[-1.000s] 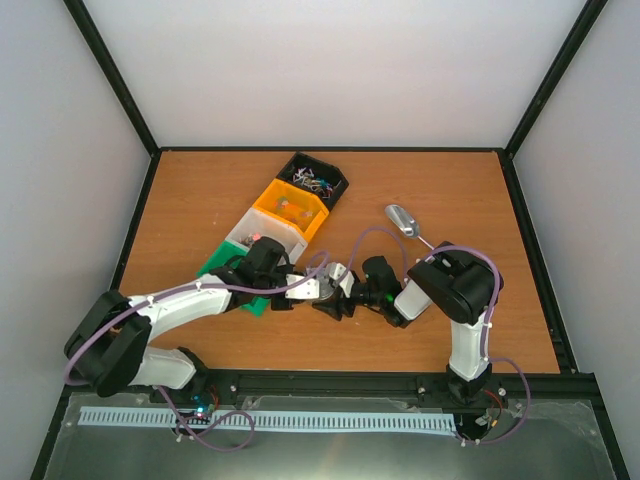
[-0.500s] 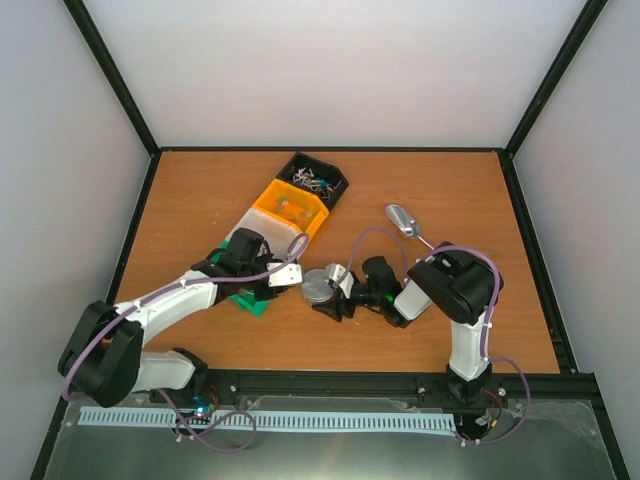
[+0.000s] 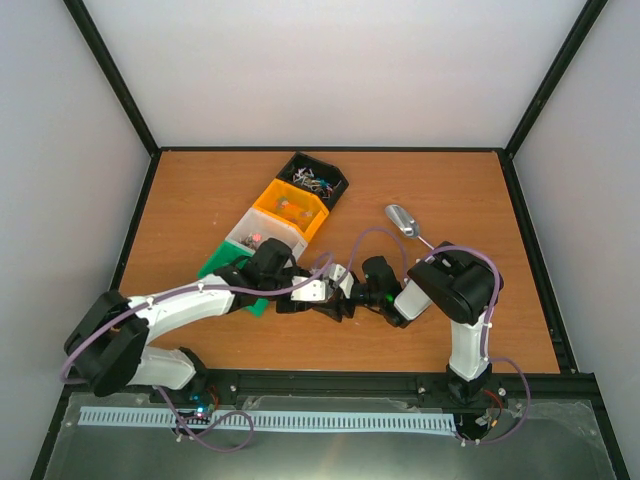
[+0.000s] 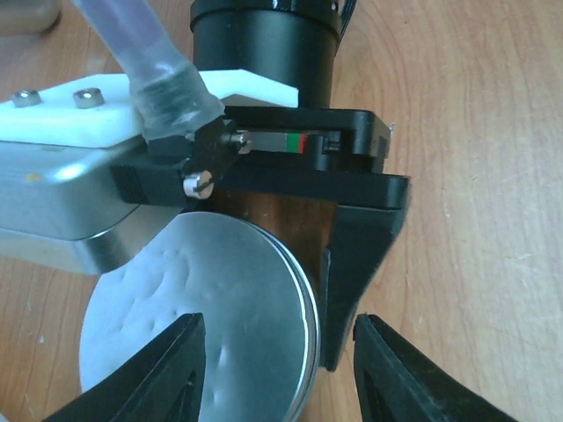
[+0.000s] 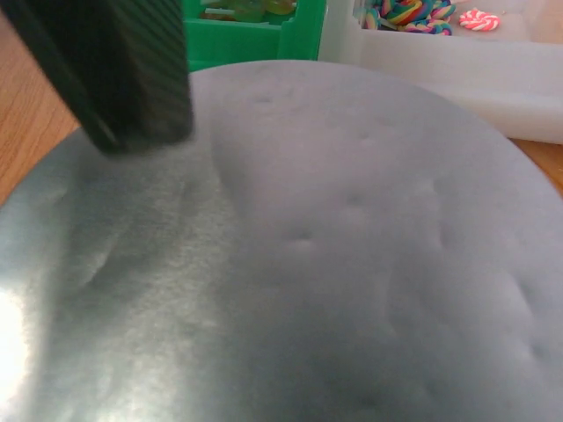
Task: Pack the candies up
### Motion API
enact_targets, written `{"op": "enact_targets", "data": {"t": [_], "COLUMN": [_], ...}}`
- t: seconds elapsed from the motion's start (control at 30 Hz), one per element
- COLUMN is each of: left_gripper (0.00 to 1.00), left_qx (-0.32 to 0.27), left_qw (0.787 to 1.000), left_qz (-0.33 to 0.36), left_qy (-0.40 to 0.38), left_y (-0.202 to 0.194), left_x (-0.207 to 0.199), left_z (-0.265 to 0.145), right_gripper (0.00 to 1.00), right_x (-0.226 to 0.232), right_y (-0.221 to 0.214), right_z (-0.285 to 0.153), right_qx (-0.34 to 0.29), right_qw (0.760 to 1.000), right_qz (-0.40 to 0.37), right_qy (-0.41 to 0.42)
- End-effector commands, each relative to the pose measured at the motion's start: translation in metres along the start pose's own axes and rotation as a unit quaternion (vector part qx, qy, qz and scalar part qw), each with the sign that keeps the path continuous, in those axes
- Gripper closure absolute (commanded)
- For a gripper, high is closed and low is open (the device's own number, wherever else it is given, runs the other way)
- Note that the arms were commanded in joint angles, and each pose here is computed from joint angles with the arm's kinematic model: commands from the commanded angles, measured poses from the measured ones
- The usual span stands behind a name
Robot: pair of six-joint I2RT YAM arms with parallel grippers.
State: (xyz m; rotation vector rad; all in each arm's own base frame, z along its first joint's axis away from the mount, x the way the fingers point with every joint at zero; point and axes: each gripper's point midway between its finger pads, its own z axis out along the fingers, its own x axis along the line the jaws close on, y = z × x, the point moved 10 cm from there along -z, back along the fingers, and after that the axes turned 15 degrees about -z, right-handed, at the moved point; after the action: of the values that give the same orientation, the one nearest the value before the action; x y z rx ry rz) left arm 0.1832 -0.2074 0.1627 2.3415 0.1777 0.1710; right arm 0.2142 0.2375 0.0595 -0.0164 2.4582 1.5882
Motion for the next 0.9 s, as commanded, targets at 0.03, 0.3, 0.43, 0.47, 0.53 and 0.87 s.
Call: {"op": "enact_targets", "data": {"t": [0.03,0.3,0.43,0.47,0.53,0.87], "left_gripper": [0.52,0.71,0.74,0.75,0.75,0.75], "left_qx": [-0.014,0.010,0.025,0.028,0.035,0.029], "left_qw": [0.999,0.998,0.997,0.996,0.996,0.992], "left_qz": [0.007,0.016,0.023,0.022,0.014,-0.024], "left_qy": [0.031,0.066,0.075,0.078,0.084,0.122], "left_y": [0.016,0.000,-0.015,-0.018,-0.025,-0.039], "left_x": [0.007,0.005,0.003,0.004,0.008,0.033], "left_z": [0.016,0.015,0.009,0.008,0.004,-0.023], "right_gripper": [0.69,0.71,0.71,0.71,0.71,0.72], "right_x": [0.012,0.013,0.013,0.013,0.013,0.013], "right_y": [-0.013,-0.013,-0.012,-0.013,-0.013,-0.013], "right_z": [0.001,0.000,0.000,0.000,-0.001,0.000], "right_qx": [0.034,0.034,0.032,0.032,0.032,0.034], "right_qw": [0.999,0.999,0.999,0.999,0.999,0.999], "right_qz": [0.030,0.028,0.028,0.028,0.028,0.029], "right_qy": [0.027,0.029,0.032,0.032,0.033,0.032]}}
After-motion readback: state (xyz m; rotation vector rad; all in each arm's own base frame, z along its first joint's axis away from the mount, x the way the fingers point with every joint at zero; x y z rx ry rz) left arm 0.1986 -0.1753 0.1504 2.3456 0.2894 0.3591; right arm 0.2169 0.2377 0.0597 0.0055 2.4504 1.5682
